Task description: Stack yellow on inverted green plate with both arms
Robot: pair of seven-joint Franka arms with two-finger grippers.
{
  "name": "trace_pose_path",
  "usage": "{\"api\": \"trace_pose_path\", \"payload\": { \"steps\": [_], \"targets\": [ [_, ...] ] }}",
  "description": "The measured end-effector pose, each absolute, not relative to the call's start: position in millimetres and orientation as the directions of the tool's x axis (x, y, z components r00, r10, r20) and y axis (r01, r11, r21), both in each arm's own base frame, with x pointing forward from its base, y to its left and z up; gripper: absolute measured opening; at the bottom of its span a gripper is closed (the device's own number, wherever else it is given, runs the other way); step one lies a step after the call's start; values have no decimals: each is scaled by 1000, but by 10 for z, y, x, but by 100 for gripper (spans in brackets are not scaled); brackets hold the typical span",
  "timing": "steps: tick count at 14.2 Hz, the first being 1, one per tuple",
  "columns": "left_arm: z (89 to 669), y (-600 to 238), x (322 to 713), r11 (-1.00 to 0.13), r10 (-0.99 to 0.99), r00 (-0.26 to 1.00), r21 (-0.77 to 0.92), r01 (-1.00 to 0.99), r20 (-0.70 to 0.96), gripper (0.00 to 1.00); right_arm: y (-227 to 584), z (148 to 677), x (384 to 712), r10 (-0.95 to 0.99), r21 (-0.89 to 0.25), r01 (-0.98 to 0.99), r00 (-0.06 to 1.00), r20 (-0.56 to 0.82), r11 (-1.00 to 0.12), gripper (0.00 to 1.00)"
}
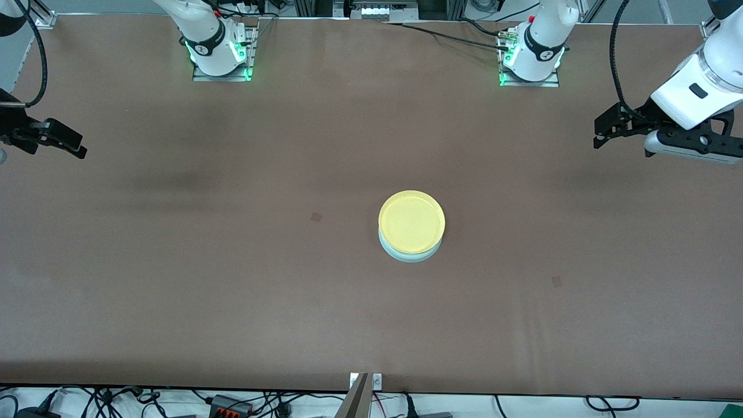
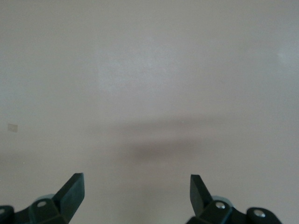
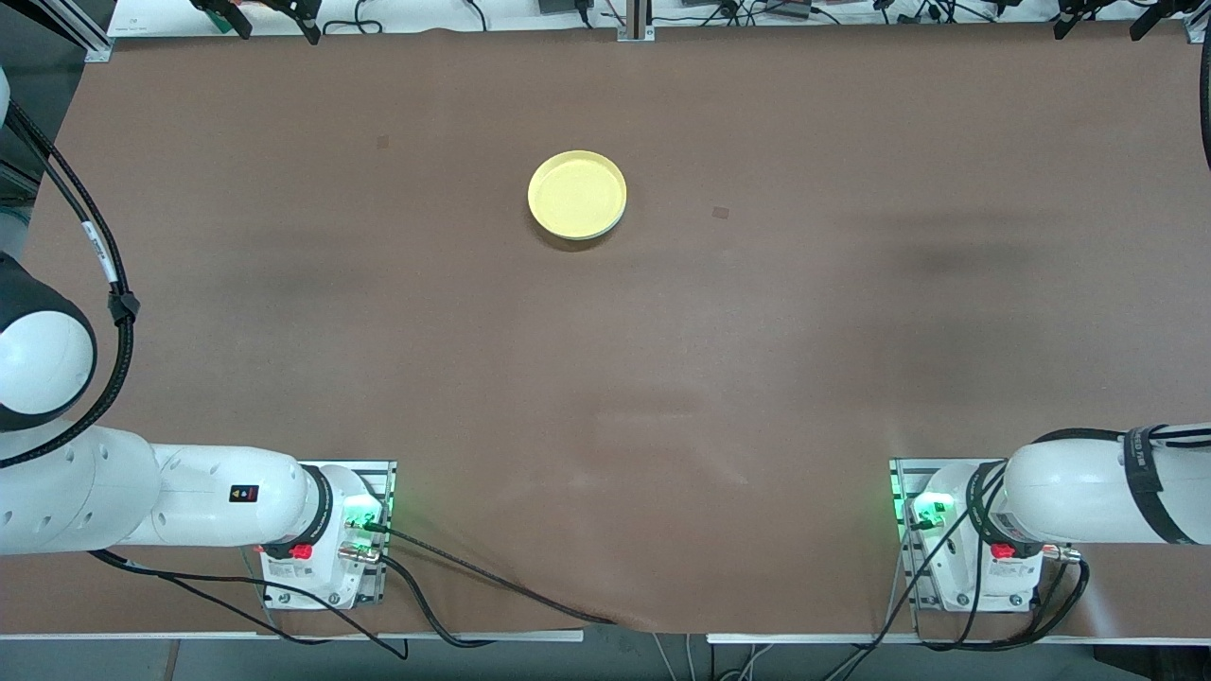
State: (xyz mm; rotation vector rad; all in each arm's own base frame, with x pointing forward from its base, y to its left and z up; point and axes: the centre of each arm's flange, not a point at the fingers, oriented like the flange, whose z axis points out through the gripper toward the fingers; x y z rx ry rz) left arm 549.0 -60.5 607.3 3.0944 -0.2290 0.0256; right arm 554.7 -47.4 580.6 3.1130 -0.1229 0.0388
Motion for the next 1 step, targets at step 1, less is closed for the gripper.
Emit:
{"api": "trace_pose_path", "payload": {
  "steps": [1],
  "targets": [
    [6073, -605, 5490, -988, -147, 989, 37, -147, 19, 100, -474, 5806, 5547, -78, 25, -79, 997, 26, -997, 100]
  ]
}}
